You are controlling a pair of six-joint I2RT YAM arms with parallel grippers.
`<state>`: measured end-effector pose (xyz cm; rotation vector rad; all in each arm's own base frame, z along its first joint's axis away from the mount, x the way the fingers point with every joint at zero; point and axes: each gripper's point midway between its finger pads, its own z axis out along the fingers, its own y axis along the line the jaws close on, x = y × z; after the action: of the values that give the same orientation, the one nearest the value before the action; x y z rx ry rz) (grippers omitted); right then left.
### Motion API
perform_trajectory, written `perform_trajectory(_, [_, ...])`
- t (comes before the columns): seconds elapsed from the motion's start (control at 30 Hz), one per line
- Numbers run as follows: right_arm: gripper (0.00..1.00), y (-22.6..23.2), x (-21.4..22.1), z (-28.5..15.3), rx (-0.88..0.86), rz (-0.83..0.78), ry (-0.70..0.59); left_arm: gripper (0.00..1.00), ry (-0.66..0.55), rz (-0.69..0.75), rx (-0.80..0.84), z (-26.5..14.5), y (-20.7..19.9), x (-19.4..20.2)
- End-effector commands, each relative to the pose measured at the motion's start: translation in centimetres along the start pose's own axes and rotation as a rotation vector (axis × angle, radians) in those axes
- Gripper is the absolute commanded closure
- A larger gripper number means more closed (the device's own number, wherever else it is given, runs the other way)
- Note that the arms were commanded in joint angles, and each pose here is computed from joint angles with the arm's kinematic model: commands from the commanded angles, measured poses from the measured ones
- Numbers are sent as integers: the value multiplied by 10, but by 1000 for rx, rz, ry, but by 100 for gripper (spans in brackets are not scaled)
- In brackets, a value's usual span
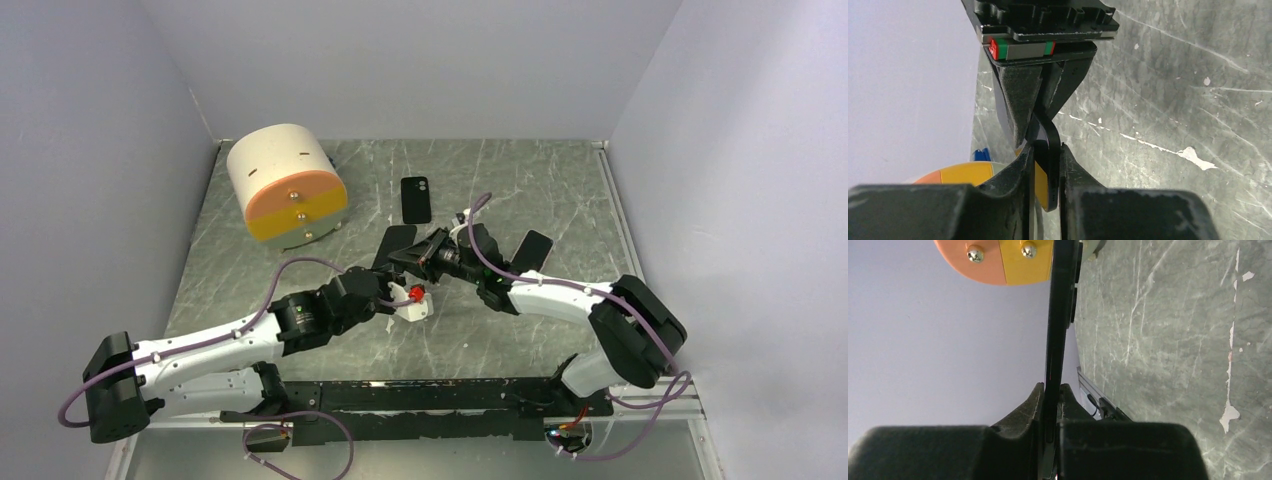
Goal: Take the phone out of the phone case
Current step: Place the phone at the center of the board.
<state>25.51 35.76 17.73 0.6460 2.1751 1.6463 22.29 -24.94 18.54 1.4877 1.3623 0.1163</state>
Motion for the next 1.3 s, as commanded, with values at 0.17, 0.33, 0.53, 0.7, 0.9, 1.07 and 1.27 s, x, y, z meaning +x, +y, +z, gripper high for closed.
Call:
perform_trajectory(0.17, [100, 7, -34, -13, -48, -307, -60, 54, -154, -174, 21, -14, 13, -40])
perform_trajectory(0.33, [100, -14, -52, -19, -28, -421, -28, 43, -145, -386, -42, -22, 46, -36])
perform_trajectory(0.53, [100, -54, -66, -19, 61, -592, 50, 23, -217, -753, -171, -48, 104, -21])
perform_trajectory(0.7, [100, -75, -78, -10, 93, -600, 74, 14, -239, -885, -280, -66, 128, -4])
perform_trajectory(0.9, [100, -87, -79, 14, 84, -561, 142, 7, -181, -928, -362, -74, 137, 11])
perform_trajectory(1.07, [100, -93, -84, 26, 95, -545, 148, 6, -155, -938, -425, -83, 144, 19])
perform_trajectory(1.27, [100, -108, -82, 32, 107, -489, 159, 6, -172, -939, -447, -89, 147, 19])
